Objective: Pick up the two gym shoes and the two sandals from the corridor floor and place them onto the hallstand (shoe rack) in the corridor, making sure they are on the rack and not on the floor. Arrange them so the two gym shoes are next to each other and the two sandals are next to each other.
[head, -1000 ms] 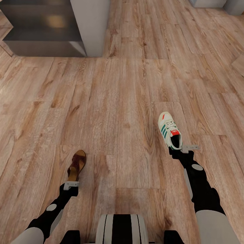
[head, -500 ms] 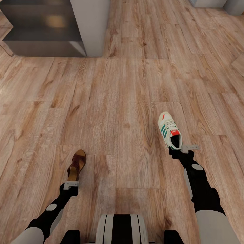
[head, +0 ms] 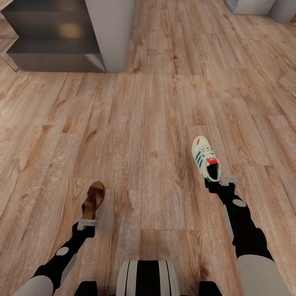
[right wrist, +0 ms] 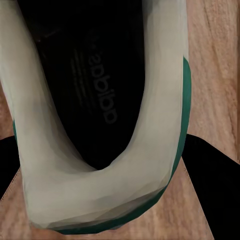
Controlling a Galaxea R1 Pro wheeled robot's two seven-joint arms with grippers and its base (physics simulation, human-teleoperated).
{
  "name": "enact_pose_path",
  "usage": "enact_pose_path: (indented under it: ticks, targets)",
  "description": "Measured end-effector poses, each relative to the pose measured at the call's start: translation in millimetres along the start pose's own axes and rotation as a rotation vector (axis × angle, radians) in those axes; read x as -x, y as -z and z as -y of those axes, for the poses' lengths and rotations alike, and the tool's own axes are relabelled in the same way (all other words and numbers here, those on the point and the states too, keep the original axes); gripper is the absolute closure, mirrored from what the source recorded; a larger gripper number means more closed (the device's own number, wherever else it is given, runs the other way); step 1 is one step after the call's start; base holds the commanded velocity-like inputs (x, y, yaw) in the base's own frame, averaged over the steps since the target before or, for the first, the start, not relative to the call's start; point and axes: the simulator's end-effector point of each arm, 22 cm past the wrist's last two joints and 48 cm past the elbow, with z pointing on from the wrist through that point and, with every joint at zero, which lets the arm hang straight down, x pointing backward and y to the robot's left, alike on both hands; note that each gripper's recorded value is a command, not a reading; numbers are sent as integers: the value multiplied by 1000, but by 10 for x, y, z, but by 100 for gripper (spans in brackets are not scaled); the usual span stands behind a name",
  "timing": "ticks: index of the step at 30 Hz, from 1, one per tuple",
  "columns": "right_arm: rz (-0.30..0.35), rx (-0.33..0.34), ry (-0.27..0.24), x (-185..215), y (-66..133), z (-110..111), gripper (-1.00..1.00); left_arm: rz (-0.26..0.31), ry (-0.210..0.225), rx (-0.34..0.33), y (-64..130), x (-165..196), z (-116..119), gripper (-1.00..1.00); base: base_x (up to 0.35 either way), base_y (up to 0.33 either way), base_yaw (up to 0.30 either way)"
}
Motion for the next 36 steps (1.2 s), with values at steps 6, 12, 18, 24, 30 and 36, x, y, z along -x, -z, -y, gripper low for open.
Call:
enact_pose_path:
  ticks: [6,12,18,24,30,36]
  targets:
    - [23,1,-4,142,64,13,100,24,0,0,33,142,5,100,0,0,0]
    - [41,-3,-2,233,163,47,100,46,0,0,72,277,4,100,0,0,0]
    - [101,-13,-4,545,273,106,100,71,1,3,113,421,-7,100,0,0,0]
    - [134,-19,-8,741,383,149,100,99,4,7,164,590,-23,100,0,0,-40]
    - [166,-21,-13,928,496,178,100,132,4,9,229,781,-33,100,0,0,-64]
    - [196,-22,-18,1108,612,202,100,164,6,13,300,969,-48,100,0,0,-64]
